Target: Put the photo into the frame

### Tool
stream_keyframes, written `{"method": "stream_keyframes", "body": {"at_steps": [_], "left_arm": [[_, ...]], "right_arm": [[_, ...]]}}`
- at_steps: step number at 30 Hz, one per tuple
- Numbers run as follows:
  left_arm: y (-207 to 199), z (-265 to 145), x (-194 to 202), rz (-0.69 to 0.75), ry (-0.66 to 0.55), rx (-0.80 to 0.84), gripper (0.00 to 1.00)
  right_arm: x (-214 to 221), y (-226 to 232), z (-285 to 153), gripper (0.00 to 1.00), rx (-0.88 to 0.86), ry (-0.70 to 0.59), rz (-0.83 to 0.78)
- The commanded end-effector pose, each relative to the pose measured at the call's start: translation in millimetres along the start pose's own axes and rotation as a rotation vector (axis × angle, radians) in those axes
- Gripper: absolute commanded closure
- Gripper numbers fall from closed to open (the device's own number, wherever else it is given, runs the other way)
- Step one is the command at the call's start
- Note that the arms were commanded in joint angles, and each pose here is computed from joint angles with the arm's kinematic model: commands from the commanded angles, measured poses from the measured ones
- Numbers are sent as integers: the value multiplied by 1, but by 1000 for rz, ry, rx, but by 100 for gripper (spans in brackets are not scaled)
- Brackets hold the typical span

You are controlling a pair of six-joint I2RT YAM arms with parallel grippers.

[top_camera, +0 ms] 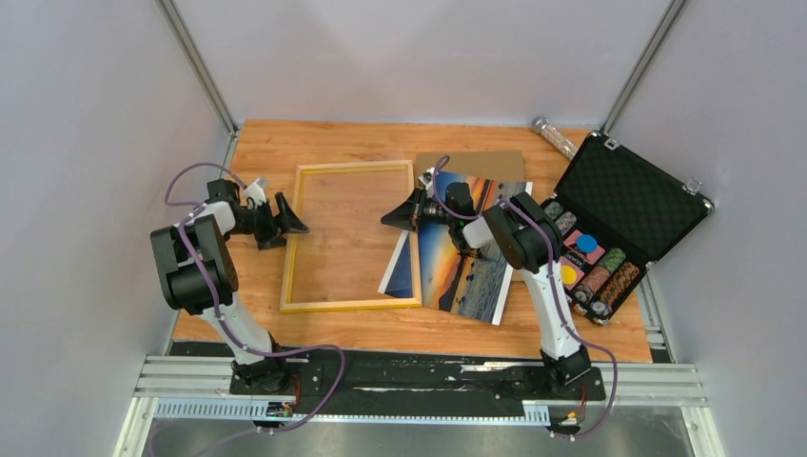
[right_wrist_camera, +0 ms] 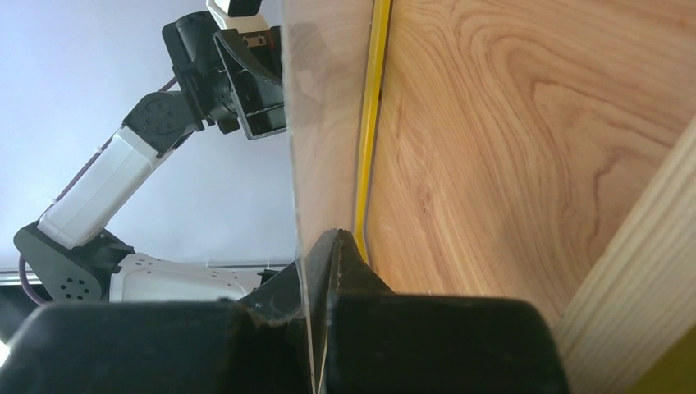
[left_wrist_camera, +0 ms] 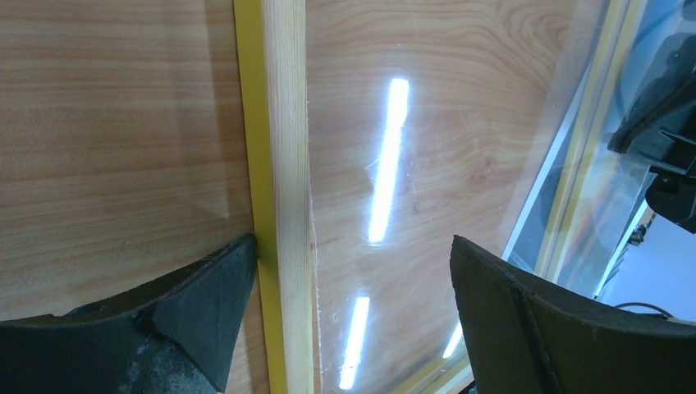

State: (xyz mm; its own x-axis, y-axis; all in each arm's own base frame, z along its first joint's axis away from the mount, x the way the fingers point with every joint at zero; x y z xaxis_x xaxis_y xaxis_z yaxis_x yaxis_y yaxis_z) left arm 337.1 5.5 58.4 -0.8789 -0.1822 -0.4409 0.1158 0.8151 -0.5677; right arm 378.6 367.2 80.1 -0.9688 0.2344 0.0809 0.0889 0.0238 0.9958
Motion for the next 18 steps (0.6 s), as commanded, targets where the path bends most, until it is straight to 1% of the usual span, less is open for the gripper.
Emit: {"method": "stream_keyframes", "body": {"at_steps": [1, 7, 18], "left_arm": [[-13, 5, 11, -8, 22, 57, 5], [-27, 11, 13, 29, 24, 85, 5], [-39, 14, 14, 26, 15, 131, 5]], "right_arm": [[-2, -19, 8, 100, 29, -17, 32], [-2, -27, 11, 100, 38, -16, 65], [4, -38, 16, 100, 69, 2, 73]]}}
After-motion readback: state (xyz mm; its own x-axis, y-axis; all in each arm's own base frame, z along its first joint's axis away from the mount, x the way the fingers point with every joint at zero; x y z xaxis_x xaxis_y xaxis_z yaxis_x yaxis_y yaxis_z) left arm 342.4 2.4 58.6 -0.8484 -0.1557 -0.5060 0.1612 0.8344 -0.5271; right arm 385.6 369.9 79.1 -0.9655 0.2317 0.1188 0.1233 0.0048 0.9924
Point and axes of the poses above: each gripper's point midway between its finger pads, its own z axis out along the fingers, its own y axis along the line the jaws close on, x = y × z, the point moved 2 cm from there along -z, back along the fingers, and after that the axes turned 11 degrees about z, right-handed, at the moved point
